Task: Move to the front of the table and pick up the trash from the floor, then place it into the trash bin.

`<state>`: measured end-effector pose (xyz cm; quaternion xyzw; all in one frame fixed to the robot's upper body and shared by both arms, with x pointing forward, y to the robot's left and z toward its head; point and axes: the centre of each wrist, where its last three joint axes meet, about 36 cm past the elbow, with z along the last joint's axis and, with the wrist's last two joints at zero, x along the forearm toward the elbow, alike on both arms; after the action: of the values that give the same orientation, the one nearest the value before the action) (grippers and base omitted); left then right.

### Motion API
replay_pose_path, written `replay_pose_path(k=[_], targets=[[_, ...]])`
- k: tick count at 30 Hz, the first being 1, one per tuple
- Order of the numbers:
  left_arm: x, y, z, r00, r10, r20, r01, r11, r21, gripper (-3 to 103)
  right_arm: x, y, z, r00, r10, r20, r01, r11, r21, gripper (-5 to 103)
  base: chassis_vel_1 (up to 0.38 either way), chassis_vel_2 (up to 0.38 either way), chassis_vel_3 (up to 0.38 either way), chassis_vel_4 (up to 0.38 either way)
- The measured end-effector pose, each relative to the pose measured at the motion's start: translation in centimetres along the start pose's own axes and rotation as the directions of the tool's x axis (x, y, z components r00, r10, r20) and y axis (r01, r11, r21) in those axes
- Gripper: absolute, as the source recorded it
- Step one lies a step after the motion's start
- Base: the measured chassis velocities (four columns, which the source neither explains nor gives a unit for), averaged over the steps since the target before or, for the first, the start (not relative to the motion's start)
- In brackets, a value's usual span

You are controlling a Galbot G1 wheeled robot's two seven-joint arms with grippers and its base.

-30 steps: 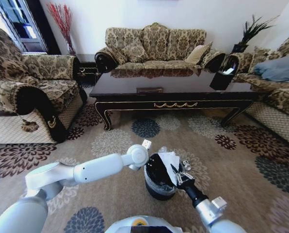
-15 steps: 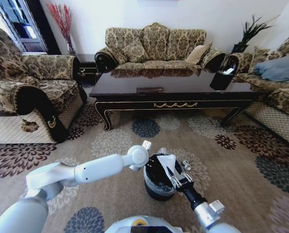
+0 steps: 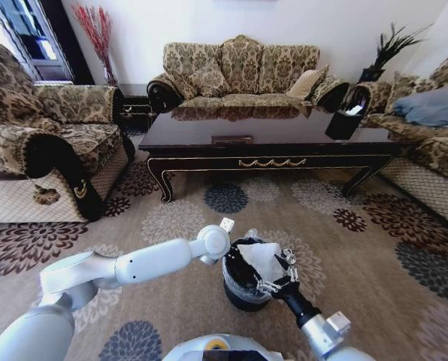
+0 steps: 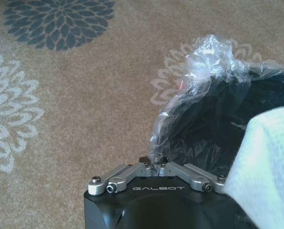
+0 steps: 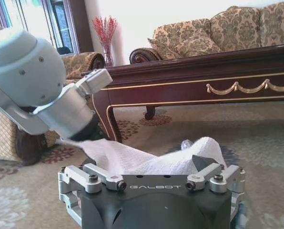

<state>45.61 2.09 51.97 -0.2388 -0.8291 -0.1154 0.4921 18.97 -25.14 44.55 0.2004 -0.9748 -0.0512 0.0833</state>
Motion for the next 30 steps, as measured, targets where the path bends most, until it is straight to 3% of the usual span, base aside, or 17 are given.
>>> replay_pose_path(k=[13,19,20,21,23,25,26,28,29,30], targets=[[-0.1,-0.3,0.2,1.0,0.005,-0.001,-0.005,1.0,-0.001,2,0.8,1.4,-1.8,0.995,-0.101,-0.009,0.101,0.995,-0.015,100,0.0,0.0,0.0,0.0],[-0.1,-0.2,0.1,1.0,0.004,0.003,-0.004,1.0,0.003,2,1.0,2.0,-3.1,0.995,-0.023,-0.096,0.024,1.0,0.006,100,0.0,0.0,0.0,0.0],[-0.1,-0.1,0.1,1.0,0.004,0.003,-0.004,1.0,0.004,2,1.0,2.6,-3.6,0.991,0.004,-0.133,-0.012,0.998,-0.057,100,0.0,0.0,0.0,0.0],[-0.1,-0.2,0.1,1.0,0.004,0.002,-0.004,1.0,0.004,2,0.9,2.8,-3.6,0.986,0.041,-0.163,-0.055,0.995,-0.08,100,0.0,0.0,0.0,0.0],[-0.1,-0.2,0.1,1.0,0.006,0.002,-0.006,1.0,0.003,2,0.8,2.8,-3.7,0.982,0.071,-0.174,-0.087,0.993,-0.086,100,0.0,0.0,0.0,0.0],[-0.1,-0.5,0.1,1.0,0.014,-0.001,-0.014,1.0,0.0,2,0.6,3.0,-3.9,0.968,0.132,-0.214,-0.166,0.975,-0.15,100,0.0,0.0,0.0,0.0],[-0.2,-0.6,0.2,1.0,0.016,-0.005,-0.016,1.0,-0.003,2,0.5,2.9,-3.9,0.962,0.158,-0.223,-0.192,0.971,-0.14,100,0.0,0.0,0.0,0.0],[-0.3,-0.7,0.2,1.0,0.016,-0.008,-0.016,1.0,-0.005,2,0.4,2.6,-4.1,0.965,0.162,-0.207,-0.19,0.974,-0.124,100,0.0,0.0,0.0,0.0],[-0.4,-0.7,0.2,1.0,0.015,-0.01,-0.015,1.0,-0.005,2,0.4,2.5,-4.2,0.966,0.141,-0.216,-0.174,0.974,-0.142,100,0.0,0.0,0.0,0.0],[-0.5,-0.6,0.2,1.0,0.013,-0.013,-0.013,1.0,-0.005,2,0.4,2.4,-4.2,0.961,0.115,-0.253,-0.169,0.964,-0.204,100,0.0,0.0,0.0,0.0]])
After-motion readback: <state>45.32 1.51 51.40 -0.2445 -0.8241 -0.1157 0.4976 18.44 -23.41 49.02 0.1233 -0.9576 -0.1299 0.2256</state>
